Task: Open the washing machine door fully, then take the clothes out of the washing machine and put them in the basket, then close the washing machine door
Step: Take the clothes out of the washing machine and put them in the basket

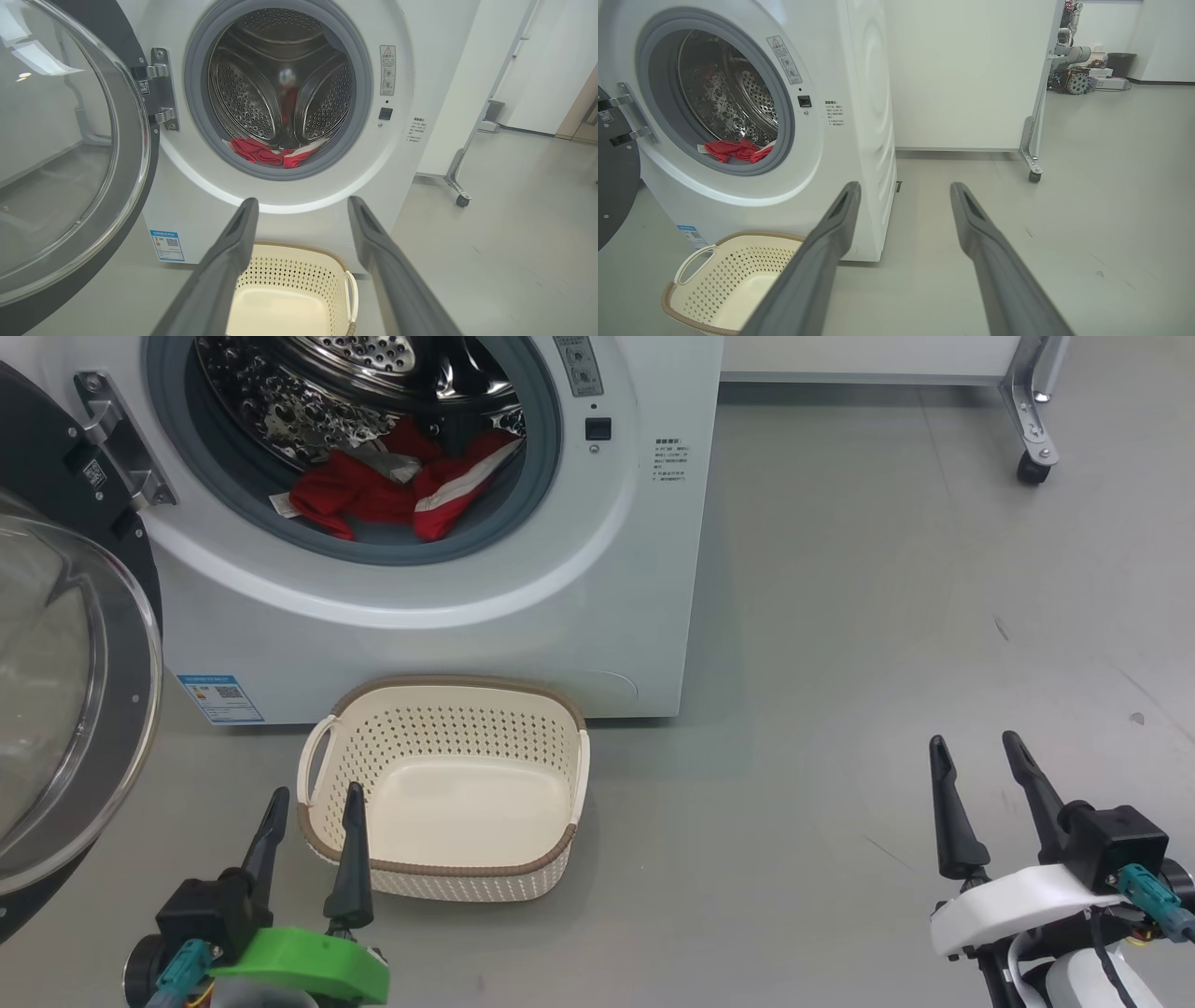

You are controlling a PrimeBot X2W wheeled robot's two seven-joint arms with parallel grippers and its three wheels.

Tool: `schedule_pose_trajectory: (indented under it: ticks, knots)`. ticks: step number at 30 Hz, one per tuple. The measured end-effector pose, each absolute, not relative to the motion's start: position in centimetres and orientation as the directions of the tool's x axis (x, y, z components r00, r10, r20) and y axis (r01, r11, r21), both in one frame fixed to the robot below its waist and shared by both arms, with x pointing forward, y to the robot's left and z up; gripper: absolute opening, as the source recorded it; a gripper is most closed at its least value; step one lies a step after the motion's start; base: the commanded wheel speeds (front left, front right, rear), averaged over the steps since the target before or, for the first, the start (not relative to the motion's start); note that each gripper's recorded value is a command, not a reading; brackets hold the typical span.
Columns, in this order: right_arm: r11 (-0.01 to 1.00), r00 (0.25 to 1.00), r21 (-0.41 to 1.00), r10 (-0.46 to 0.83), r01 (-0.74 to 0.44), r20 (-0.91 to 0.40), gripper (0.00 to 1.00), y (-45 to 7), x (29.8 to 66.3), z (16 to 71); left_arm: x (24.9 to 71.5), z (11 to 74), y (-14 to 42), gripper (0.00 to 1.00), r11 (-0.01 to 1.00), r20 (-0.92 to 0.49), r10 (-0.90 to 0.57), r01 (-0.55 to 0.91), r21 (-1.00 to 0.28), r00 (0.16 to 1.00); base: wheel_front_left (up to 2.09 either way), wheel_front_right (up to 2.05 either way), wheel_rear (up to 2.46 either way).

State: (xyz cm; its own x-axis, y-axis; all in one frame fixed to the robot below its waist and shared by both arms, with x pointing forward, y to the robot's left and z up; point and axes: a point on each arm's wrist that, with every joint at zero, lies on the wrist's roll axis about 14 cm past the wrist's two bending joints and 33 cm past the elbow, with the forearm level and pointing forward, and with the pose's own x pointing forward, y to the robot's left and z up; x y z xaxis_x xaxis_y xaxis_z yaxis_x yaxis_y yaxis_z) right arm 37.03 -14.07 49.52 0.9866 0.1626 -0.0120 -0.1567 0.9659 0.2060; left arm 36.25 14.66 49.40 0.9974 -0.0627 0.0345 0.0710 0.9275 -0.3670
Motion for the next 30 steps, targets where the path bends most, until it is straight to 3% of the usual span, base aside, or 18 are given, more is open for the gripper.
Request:
schedule_pose_trajectory:
  ticks: [6, 30]
  knots:
    - [0.952, 0.976, 0.224, 0.219, -0.210, -0.012, 1.00, -12.92, 36.89, 49.56, 36.16, 49.32, 14.70, 1.00, 0.928, 0.032, -0.061, 0.068, -0.367, 0.998, 0.00, 0.00, 0.00]
    - [0.955, 0.981, 0.230, 0.195, -0.188, -0.005, 1.00, -13.81, 37.06, 49.98, 35.74, 49.15, 14.70, 1.00, 0.928, 0.026, -0.056, 0.062, -0.369, 0.998, 0.00, 0.00, 0.00]
